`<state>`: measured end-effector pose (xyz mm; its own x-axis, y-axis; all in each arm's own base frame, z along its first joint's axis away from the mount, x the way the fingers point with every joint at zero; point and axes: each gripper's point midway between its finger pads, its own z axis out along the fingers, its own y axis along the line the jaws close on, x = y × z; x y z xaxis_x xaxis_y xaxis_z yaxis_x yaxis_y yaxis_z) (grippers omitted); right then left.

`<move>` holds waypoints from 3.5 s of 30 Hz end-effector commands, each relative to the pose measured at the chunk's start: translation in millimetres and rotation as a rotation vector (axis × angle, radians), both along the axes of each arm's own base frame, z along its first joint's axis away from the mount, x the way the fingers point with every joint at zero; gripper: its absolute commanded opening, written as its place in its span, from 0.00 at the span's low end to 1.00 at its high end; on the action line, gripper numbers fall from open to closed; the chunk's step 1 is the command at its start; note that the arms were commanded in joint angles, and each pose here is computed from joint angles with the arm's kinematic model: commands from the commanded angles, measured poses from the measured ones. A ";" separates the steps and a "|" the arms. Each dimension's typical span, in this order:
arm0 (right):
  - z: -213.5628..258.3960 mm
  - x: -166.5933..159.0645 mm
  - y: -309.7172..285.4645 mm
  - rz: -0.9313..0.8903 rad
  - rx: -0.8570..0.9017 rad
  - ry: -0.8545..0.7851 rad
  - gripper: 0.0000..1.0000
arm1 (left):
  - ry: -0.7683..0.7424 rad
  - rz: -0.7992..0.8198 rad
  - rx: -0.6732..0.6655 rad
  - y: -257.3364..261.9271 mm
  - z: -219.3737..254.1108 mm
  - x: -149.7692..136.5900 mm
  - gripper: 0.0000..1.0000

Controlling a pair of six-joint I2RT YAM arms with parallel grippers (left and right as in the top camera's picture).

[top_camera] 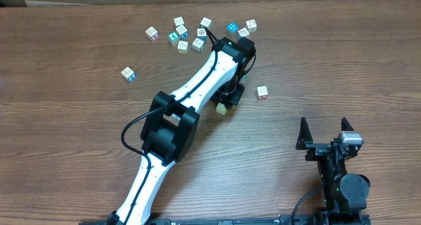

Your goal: Form a tower

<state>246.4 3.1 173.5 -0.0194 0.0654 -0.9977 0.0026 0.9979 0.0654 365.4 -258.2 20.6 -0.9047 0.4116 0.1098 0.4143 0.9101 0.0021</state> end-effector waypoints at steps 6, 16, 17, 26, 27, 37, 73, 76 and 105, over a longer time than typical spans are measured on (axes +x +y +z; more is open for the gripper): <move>-2.2 0.1 -1.4 -0.005 -0.005 -0.002 1.00 | 0.015 -0.001 0.009 1.7 -2.7 -3.6 0.28; -2.2 0.1 -1.4 -0.005 -0.005 -0.002 1.00 | 0.015 0.000 0.009 1.7 -2.7 -3.6 0.25; -2.2 0.1 -1.4 -0.005 -0.005 -0.002 1.00 | 0.015 0.000 0.009 1.7 -2.7 -3.6 0.28; -2.2 0.1 -1.4 -0.005 -0.005 -0.002 1.00 | 0.020 0.029 0.017 2.2 -2.4 -5.6 0.38; -2.2 0.1 -1.4 -0.005 -0.005 -0.002 1.00 | 0.020 0.035 0.018 2.3 -2.4 -5.7 0.41; -2.2 0.1 -1.4 -0.005 -0.005 -0.002 1.00 | 0.014 0.117 0.026 1.9 -2.5 -5.3 0.42; -2.2 0.1 -1.4 -0.005 -0.005 -0.002 1.00 | 0.032 0.423 0.074 79.9 35.5 14.1 0.24; -2.2 0.1 -1.4 -0.005 -0.005 -0.002 1.00 | 0.006 0.444 0.096 84.6 35.2 18.3 0.24; -2.2 0.1 -1.4 -0.005 -0.005 -0.002 1.00 | -0.041 0.553 0.135 113.8 23.9 34.3 0.31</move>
<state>246.4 3.2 173.3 -0.0202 0.0654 -0.9977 0.0023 0.9979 0.0654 396.2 -152.9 35.5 -0.9859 -0.1164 0.1199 -0.1004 0.9862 0.1320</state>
